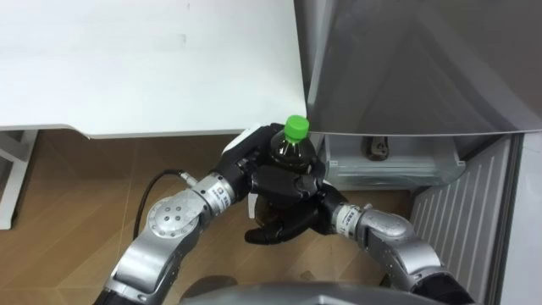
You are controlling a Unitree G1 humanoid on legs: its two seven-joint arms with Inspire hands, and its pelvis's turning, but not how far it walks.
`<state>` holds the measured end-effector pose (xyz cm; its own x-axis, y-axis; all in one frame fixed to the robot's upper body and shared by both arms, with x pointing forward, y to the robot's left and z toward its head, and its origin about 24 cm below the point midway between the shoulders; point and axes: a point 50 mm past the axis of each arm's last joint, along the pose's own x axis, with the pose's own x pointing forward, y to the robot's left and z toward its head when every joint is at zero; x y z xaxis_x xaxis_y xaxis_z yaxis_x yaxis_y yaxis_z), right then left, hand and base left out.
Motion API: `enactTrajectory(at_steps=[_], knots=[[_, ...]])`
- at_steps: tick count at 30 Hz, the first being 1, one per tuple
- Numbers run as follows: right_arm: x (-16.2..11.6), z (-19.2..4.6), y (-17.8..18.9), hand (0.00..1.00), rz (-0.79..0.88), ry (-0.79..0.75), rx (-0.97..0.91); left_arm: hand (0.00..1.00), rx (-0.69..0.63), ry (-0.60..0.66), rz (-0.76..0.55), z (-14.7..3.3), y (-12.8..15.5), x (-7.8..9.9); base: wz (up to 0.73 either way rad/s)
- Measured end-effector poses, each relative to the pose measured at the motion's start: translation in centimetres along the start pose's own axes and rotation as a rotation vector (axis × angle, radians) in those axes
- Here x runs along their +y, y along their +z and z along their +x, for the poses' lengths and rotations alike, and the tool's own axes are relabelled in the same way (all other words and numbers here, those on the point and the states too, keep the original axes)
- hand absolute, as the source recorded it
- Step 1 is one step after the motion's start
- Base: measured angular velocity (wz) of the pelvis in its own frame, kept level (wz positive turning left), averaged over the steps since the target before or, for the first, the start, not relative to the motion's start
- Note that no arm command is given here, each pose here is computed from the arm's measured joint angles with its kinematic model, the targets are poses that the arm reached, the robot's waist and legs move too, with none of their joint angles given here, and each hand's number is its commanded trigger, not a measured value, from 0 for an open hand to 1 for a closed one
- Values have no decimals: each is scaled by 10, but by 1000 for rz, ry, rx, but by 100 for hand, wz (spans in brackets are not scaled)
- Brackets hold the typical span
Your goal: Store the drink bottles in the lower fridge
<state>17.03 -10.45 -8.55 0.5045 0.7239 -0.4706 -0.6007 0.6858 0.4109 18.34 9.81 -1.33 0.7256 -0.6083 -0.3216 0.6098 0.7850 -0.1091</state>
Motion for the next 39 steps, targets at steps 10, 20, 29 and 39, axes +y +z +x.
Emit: enactTrajectory(at_steps=[10,20,29,39], knots=[[1,0,0,0,46,8,-13,100,-6,4,2,0,0,-1,0],[3,1,-1,100,52,15,-13,100,-8,1,4,1,0,-1,0],[4,0,-4,100,62,24,-6,100,-4,0,2,1,-1,-2,0],[4,-1,-6,100,40,34,2,100,-4,1,-15,2,-2,-3,0]])
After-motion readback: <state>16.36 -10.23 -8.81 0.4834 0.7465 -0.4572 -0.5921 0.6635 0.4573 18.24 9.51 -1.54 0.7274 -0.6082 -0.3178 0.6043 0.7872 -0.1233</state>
